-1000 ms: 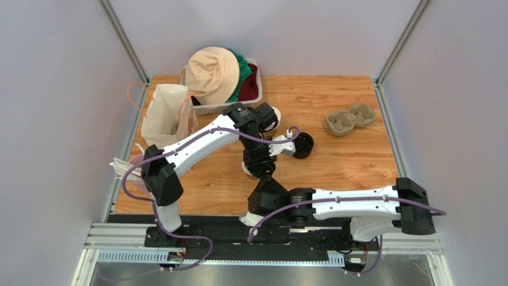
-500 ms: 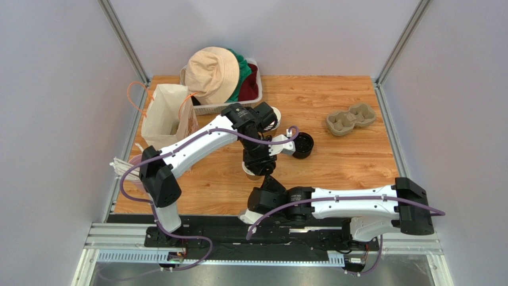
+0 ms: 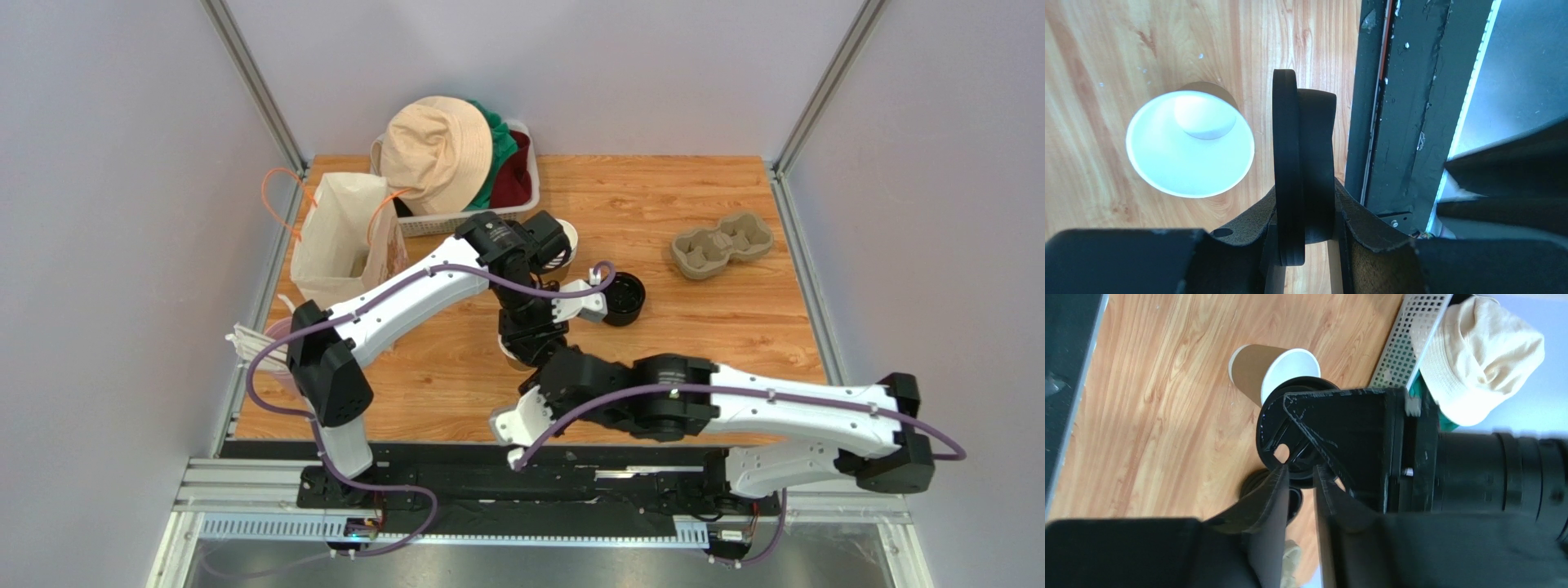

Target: Pack the takeout coffee

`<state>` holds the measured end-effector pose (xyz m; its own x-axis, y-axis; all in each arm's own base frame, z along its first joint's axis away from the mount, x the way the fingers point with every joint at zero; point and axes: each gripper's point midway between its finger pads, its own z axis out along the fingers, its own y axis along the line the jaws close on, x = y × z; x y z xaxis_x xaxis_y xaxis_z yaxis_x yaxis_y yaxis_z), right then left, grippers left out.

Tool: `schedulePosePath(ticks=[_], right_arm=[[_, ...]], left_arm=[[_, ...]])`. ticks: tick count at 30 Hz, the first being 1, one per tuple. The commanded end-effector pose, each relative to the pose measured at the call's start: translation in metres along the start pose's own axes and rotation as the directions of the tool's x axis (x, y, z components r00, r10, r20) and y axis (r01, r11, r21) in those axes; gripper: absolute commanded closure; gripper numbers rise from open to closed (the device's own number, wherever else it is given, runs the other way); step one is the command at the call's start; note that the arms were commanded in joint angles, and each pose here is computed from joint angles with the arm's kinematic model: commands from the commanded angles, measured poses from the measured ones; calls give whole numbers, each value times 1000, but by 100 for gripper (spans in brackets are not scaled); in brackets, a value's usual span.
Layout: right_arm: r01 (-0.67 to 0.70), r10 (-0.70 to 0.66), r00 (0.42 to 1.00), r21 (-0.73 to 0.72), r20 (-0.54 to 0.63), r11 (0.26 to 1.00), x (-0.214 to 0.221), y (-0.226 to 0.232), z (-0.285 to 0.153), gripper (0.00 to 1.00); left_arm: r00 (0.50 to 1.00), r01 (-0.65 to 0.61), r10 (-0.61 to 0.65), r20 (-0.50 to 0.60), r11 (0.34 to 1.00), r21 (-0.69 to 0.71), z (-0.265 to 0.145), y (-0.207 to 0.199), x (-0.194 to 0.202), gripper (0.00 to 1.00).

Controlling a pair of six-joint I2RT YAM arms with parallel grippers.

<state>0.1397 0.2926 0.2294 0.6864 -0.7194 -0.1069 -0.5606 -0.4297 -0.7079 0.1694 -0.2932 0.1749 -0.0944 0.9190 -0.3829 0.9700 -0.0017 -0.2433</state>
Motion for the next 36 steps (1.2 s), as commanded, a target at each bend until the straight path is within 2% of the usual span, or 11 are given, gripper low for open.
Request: schedulePosePath(ticks=[1, 2, 3, 5, 8, 12, 19, 22, 29, 33, 36], right_arm=[[-380, 356, 896, 43, 265, 924, -8, -25, -39, 56], [-452, 415, 863, 73, 287, 889, 5, -35, -44, 53], [-517, 445, 815, 120, 370, 847, 7, -52, -62, 51], [-623, 522, 732, 120, 438, 773, 15, -62, -75, 50], [-701, 560, 661, 144, 500, 699, 22, -76, -96, 52], [-768, 570, 618, 262, 541, 585, 43, -103, -114, 55], [-824, 590, 565, 426, 577, 373, 82, -138, -137, 55], [-821, 589, 563, 472, 580, 321, 90, -151, -138, 56], [-831, 610, 548, 455, 572, 320, 84, -164, -127, 56], [-838, 621, 535, 453, 573, 305, 85, -164, -128, 56], [-839, 618, 531, 462, 580, 288, 89, -166, -130, 58]], left_arm=[[991, 112, -104, -89, 989, 94, -48, -47, 26, 100], [993, 104, -100, -61, 991, 79, -52, -45, 20, 100], [995, 99, -96, -38, 993, 58, -56, -42, 16, 100], [995, 94, -94, 21, 996, 13, -67, -33, 2, 100], [992, 88, -84, 93, 995, -37, -84, -23, -14, 100], [984, 63, -46, 170, 993, -100, -106, -14, -34, 100], [938, 53, 22, 345, 977, -206, -146, -10, -67, 100], [923, 64, 8, 384, 983, -174, -148, -15, -76, 100], [898, 96, 3, 441, 975, -202, -161, -11, -90, 100], [886, 133, 9, 464, 953, -272, -173, -2, -94, 100], [881, 131, 16, 474, 952, -275, -176, -3, -96, 100]])
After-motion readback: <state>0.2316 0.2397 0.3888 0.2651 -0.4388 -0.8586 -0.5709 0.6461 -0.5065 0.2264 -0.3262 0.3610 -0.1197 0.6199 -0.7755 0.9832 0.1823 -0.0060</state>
